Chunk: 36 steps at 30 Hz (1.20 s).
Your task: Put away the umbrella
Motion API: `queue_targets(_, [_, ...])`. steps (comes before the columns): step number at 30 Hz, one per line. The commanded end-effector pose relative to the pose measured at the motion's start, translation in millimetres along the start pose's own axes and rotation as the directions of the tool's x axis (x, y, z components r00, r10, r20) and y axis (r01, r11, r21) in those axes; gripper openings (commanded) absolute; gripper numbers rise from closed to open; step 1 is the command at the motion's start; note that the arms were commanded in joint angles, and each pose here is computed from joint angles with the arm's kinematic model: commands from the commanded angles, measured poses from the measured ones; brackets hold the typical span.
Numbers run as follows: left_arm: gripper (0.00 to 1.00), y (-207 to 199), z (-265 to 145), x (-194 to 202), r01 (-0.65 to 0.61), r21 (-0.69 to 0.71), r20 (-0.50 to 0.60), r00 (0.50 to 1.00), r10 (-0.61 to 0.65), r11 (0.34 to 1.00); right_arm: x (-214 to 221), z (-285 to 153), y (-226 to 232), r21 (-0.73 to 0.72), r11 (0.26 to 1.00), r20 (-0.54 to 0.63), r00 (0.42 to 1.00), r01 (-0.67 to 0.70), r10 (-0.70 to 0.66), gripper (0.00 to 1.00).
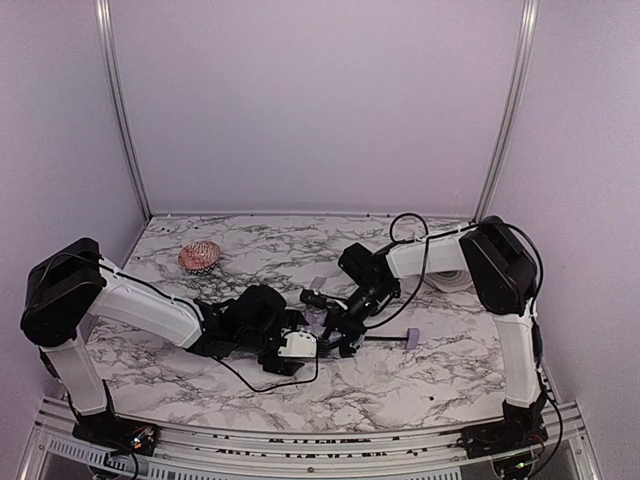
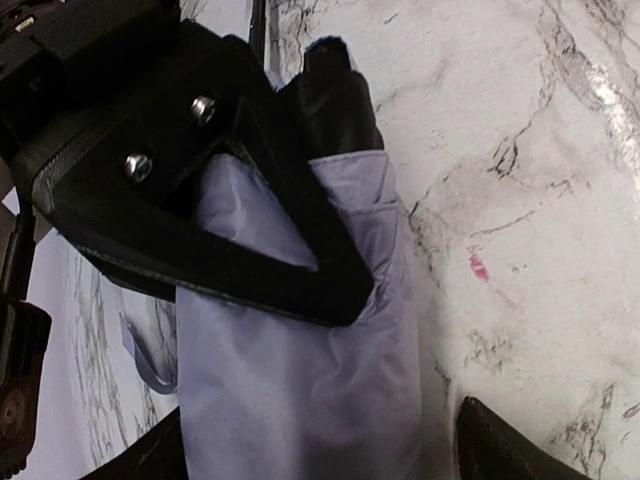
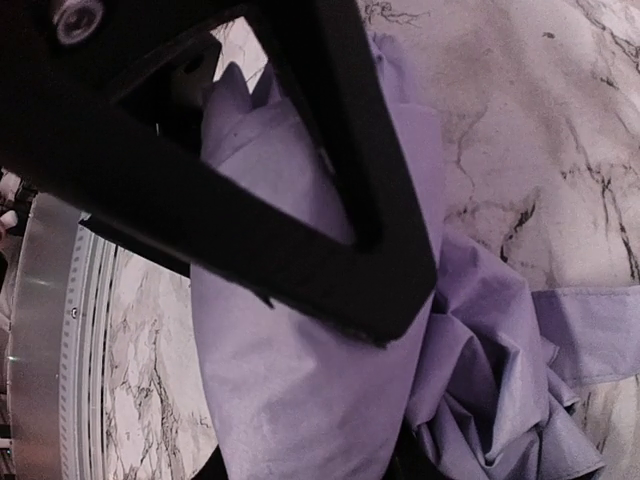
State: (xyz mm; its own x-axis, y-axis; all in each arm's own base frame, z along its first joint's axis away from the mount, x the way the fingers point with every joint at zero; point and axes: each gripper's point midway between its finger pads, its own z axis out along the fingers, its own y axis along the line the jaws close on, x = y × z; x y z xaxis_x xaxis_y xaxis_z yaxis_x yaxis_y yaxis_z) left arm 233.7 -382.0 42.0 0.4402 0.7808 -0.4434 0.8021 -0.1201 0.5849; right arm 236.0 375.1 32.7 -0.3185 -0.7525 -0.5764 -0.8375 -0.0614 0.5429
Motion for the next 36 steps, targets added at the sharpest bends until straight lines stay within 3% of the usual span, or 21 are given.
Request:
queue_targets(1, [0.89,-31,2,-12,0.088,0.224,0.024,0.995,-0.095,0.971,73,22,-26,0.079,0.971,-0.198,0.951,-0.225,0.237,0.18])
queue_targets(5, [0.82,-37,17,7,0.119,0.232,-0.078,0.992,-0.103,0.965,66,20,-28,0.075,0.975,-0.181,0.958,-0.211,0.221,0.19])
queue_targets(11, [0.50,-53,17,46,0.203,0.363,-0.244,0.962,-0.118,0.909,45,-1,-31,0.100,0.977,-0.081,0.978,-0.186,0.194,0.31])
queue_targets(14, [0.42,-57,13,47,0.228,0.394,-0.255,0.958,-0.132,0.890,24,-27,-37,0.131,0.976,0.035,0.985,-0.174,0.171,0.45])
queue_targets(17, [0.32,-65,10,44,0.264,0.430,-0.260,0.952,-0.162,0.863,-3,-63,-32,0.142,0.981,0.184,0.977,-0.132,0.105,0.67])
queue_targets(19, [0.29,-72,9,45,0.290,0.450,-0.276,0.944,-0.178,0.845,-15,-86,-24,0.155,0.983,0.266,0.963,-0.096,0.052,0.72])
queue_targets(22, [0.28,-82,6,49,0.329,0.479,-0.307,0.931,-0.195,0.814,-24,-122,-23,0.286,0.956,0.335,0.942,-0.068,-0.033,0.74])
queue_targets(27, [0.26,-90,0,51,0.421,0.515,-0.349,0.899,-0.266,0.747,-39,-167,-12,0.545,0.838,0.378,0.898,-0.017,-0.227,0.74])
queue_targets(30, [0.23,-87,2,53,0.501,0.522,-0.390,0.860,-0.329,0.690,-41,-188,4,0.684,0.730,0.379,0.848,0.013,-0.370,0.74])
queue_targets(33, [0.22,-87,2,55,0.582,0.544,-0.447,0.811,-0.378,0.605,-30,-184,23,0.796,0.597,0.277,0.816,0.101,-0.507,0.73])
queue_targets(36, [0.21,-90,0,53,0.637,0.567,-0.492,0.771,-0.405,0.523,-25,-151,49,0.843,0.436,0.053,0.757,0.316,-0.651,0.72])
